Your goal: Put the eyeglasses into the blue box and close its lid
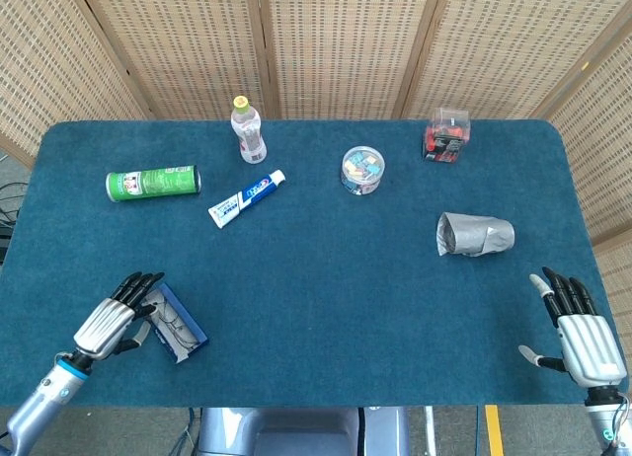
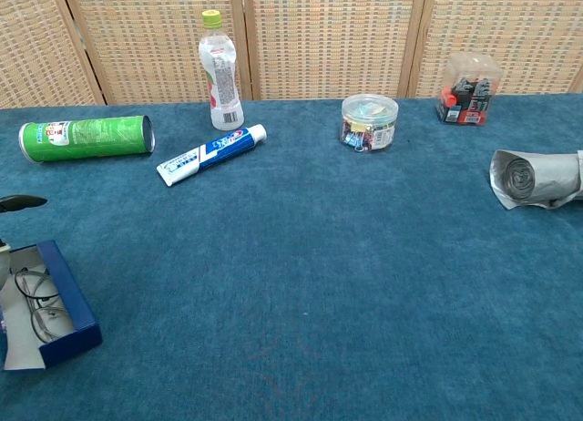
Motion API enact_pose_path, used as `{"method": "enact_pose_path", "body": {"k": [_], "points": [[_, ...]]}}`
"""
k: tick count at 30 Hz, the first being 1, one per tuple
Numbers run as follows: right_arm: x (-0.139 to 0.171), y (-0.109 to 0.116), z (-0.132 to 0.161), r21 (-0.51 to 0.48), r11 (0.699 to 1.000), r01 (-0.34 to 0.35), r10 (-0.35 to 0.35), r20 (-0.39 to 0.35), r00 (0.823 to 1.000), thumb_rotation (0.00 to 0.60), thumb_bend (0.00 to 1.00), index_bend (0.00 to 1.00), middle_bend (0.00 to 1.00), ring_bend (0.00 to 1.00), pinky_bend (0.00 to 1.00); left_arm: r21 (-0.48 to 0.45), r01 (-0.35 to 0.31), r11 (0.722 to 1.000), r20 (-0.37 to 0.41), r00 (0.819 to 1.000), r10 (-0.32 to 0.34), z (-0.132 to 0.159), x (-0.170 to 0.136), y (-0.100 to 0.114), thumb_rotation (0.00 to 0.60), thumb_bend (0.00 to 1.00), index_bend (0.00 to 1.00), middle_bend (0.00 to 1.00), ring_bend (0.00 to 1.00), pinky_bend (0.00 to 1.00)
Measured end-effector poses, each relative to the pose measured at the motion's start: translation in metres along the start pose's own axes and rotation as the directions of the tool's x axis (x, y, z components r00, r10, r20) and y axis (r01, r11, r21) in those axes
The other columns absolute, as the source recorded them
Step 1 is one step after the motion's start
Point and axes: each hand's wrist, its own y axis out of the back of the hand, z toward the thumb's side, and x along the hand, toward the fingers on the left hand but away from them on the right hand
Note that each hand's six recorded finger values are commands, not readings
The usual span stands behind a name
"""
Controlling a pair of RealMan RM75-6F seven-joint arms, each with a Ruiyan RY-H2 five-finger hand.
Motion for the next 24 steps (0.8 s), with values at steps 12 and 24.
{"method": "enact_pose_path", "body": {"k": [12, 24], "points": [[0.0, 0.0, 0.0, 0.001, 1.0, -0.001, 0.001, 0.0, 1.0, 0.6, 0.0, 0.0, 0.0, 0.0, 0.0, 0.07, 0.1, 0.993, -0.031, 0.995, -0.098, -0.004, -0.018, 0.01, 0.6, 0.61, 0.67, 0.0, 0.0, 0.0], [0.0, 0.0, 0.0, -0.001, 1.0, -0.004, 0.004, -0.001, 1.0, 0.6, 0.0, 0.0, 0.0, 0.0, 0.0, 0.046, 0.148, 0.988, -0.043, 0.988, -0.146, 0.001, 0.013, 0.003, 0.6, 0.62, 0.67, 0.0, 0.0, 0.0]]}}
